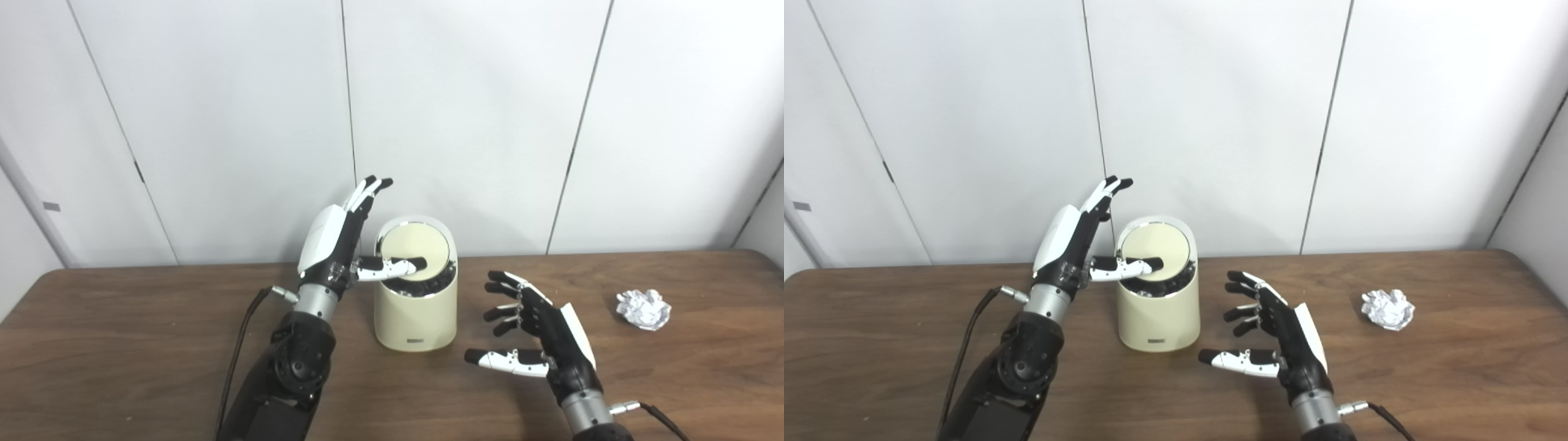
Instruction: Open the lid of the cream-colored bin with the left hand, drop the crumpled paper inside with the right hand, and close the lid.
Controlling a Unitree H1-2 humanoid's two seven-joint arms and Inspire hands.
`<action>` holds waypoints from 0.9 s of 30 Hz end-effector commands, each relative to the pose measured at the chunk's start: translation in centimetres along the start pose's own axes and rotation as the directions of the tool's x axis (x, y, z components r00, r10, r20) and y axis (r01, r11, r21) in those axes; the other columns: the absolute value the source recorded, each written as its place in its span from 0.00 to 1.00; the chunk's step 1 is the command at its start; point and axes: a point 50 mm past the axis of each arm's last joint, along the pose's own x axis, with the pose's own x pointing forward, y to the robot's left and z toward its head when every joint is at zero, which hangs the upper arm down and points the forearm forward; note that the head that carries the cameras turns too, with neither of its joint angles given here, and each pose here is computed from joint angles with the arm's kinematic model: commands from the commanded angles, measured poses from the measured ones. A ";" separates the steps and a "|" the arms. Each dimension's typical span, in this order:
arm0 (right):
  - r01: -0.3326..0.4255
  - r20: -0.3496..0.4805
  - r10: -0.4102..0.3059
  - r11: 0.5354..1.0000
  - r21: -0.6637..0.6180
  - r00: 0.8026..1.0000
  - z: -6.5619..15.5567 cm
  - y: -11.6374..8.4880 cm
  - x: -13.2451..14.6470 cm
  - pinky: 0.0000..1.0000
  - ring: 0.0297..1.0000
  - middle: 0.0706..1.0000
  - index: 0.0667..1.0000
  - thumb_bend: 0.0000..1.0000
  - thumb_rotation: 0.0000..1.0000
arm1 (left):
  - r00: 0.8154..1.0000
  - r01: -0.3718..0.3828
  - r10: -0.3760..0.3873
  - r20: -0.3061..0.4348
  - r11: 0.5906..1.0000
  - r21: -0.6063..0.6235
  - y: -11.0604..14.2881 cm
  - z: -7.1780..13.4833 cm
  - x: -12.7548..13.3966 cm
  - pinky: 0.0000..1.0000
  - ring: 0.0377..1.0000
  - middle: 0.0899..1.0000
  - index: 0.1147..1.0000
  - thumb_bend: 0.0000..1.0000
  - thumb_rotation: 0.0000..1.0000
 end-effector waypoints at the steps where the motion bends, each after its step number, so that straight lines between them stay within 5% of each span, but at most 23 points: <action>1: 0.010 0.101 -0.011 1.000 0.009 0.995 1.7 0.0 1.2 0.46 0.58 0.76 0.79 0.79 0.07 | 0.996 -0.050 0.048 0.072 0.998 0.038 1.5 2.0 2.0 0.79 0.97 1.00 0.96 0.89 0.24; 27: 0.010 0.100 -0.011 1.000 0.014 0.995 1.9 0.0 1.0 0.47 0.59 0.76 0.79 0.78 0.05 | 0.999 0.007 -0.015 0.042 0.983 0.186 0.7 1.1 3.1 0.78 0.96 0.98 0.96 0.83 0.06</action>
